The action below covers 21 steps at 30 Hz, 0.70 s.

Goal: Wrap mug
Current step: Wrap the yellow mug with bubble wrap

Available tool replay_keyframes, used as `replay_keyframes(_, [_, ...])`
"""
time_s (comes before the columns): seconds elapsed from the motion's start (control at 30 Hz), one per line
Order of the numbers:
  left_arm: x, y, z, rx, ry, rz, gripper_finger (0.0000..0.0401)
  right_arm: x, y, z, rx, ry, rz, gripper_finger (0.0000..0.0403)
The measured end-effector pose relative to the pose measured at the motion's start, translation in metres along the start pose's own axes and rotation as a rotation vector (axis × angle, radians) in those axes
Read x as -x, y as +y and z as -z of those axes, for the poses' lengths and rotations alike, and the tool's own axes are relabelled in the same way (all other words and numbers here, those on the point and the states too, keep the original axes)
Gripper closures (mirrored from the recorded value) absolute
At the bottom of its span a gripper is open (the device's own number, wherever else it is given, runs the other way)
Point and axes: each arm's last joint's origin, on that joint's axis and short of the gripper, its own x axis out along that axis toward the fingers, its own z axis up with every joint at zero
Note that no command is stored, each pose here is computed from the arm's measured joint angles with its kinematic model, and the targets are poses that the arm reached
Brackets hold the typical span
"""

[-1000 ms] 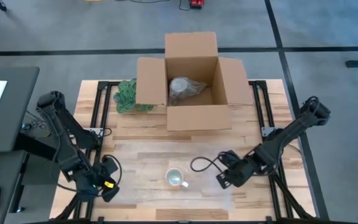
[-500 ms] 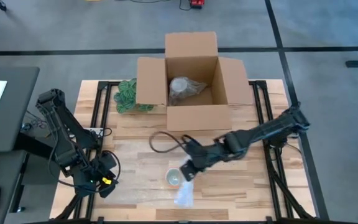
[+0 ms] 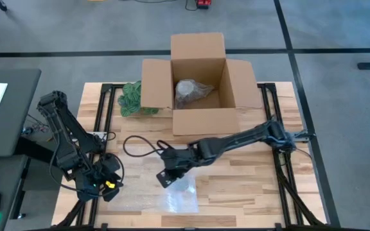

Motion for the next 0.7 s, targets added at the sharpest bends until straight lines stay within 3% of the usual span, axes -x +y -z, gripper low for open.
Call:
replay_keyframes(0.43, [0.000, 0.002, -0.001, -0.038, -0.013, -0.024, 0.0259, -0.056, -0.018, -0.012, -0.046, -0.019, -0.038, 0.0396])
replay_keyframes(0.7, [-0.001, 0.001, -0.002, -0.051, -0.018, -0.017, 0.0259, -0.060, -0.021, -0.014, -0.036, -0.031, -0.027, 0.0301])
